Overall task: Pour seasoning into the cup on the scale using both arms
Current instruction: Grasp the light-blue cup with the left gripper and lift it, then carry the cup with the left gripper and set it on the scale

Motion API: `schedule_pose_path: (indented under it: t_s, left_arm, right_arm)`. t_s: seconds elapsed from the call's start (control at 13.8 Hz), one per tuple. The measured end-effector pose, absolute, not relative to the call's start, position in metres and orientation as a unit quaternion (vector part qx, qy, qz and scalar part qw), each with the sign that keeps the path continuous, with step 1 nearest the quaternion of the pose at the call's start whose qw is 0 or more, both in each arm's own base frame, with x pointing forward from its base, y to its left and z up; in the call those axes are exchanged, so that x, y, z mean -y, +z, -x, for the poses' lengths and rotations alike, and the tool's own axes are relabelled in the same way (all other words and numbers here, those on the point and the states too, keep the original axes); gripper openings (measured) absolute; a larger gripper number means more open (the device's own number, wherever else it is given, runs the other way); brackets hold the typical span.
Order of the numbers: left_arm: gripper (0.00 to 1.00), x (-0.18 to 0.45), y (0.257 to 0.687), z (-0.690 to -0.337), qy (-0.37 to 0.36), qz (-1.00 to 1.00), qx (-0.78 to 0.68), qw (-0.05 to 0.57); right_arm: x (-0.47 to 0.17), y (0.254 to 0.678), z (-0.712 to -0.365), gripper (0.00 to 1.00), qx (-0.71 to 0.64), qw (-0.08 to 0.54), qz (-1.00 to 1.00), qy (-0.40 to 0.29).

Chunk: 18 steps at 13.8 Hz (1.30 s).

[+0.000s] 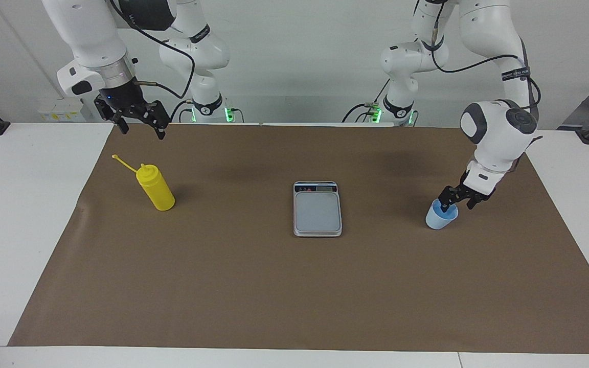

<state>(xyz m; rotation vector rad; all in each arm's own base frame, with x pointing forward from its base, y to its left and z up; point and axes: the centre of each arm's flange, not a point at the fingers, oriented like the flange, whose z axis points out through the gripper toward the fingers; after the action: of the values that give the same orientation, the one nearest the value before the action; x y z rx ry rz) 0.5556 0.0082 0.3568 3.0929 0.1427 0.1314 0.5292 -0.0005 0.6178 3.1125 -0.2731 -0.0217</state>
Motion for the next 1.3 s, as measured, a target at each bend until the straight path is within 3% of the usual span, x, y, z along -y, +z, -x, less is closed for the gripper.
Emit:
schedule_pose_path:
  t_s: [0.07,0.29,0.51,0.72,0.94,1.3]
  left_arm:
    - [0.84,-0.006,0.357,-0.556,0.042,-0.998,-0.049,0.022]
    - [0.41,0.004,0.353,-0.553,0.038,-0.998,-0.046,0.023]
    - [0.07,0.006,0.356,-0.554,0.034,-0.998,-0.045,0.023]
    - [0.03,0.006,0.385,-0.567,0.022,-0.999,-0.043,0.024]
    - [0.03,0.024,0.448,-0.587,0.018,-0.999,-0.025,0.026]
    - [0.03,0.143,0.495,-0.582,0.011,-0.999,-0.002,0.031]
  right_arm:
    - [0.001,0.618,-0.529,1.00,0.085,0.008,-0.996,-0.007]
    - [0.001,0.618,-0.529,1.00,0.083,0.008,-0.996,-0.007]
    - [0.001,0.618,-0.529,1.00,0.083,0.008,-0.996,-0.007]
    - [0.001,0.618,-0.529,1.00,0.082,0.008,-0.997,-0.007]
    - [0.001,0.618,-0.529,1.00,0.082,0.008,-0.997,-0.007]
    - [0.001,0.618,-0.529,1.00,0.082,0.008,-0.997,-0.007]
